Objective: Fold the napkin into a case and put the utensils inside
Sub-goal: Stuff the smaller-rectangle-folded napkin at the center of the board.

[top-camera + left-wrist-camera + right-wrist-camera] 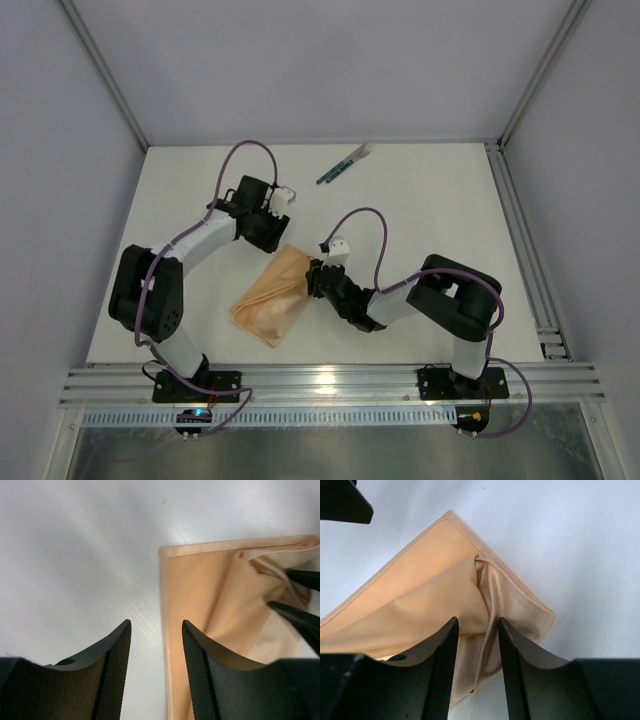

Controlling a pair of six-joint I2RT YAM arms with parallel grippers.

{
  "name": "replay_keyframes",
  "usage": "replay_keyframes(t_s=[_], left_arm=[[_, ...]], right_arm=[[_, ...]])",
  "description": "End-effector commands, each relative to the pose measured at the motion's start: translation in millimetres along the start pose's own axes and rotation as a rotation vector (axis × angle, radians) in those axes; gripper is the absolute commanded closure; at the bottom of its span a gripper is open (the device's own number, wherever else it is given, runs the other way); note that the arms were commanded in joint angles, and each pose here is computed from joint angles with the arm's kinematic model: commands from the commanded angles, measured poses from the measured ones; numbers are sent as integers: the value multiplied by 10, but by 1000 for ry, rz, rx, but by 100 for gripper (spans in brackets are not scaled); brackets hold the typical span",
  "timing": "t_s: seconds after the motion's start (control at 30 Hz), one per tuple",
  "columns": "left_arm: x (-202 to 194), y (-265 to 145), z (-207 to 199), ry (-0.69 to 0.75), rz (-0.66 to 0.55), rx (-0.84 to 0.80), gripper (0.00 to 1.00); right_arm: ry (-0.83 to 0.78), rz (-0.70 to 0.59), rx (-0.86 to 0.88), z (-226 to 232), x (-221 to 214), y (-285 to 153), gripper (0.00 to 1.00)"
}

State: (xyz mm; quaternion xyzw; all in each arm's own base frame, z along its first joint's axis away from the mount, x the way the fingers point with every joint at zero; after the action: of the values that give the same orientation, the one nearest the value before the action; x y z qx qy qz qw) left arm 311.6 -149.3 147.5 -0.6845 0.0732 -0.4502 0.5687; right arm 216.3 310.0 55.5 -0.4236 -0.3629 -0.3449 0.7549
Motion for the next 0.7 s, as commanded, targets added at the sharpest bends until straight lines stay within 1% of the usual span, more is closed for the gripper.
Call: replay_keyframes(t_s=[0.0, 0.1, 0.13, 0.23, 0.43, 0.5, 0.6, 0.63, 0.67], left_arm=[[-229, 83, 179, -27, 47, 27, 52], [-346, 214, 201, -40, 101, -10, 51], [-421, 307, 163, -55, 144, -58, 52], [-478, 435, 81, -90, 170, -137, 52], [-533, 552, -22, -107, 209, -192, 53], [-566, 588, -75, -123, 223, -238, 55], [-602, 627, -136, -150, 247, -290, 63], [-603, 640, -143, -161, 252, -297, 74], [-607, 641, -151, -166, 256, -304, 78]], right_arm=[[-110, 228, -113, -411, -516, -116, 58], [-111, 232, -108, -403, -525, -115, 58], [-108, 231, -110, -407, -525, -110, 58], [-106, 233, -110, -414, -531, -119, 58], [-96, 234, -104, -415, -524, -116, 58], [-93, 233, -105, -425, -518, -110, 58], [-87, 238, -102, -427, -516, -111, 58], [-87, 237, -104, -430, -517, -112, 58], [-84, 236, -105, -430, -510, -110, 59]])
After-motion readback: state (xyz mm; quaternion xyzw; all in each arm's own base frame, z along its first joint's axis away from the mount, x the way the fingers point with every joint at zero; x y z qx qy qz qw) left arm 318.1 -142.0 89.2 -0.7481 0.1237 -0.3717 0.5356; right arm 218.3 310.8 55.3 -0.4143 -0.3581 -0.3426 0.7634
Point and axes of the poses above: each gripper's point midway between its finger pads, its own y axis out along the fingers, its own z axis along the line the jaws close on, x = y × z, the point moved 8 cm from there along -y, back along the fingers, and after that the axes turned 7 degrees about y, right-handed, at the moved point
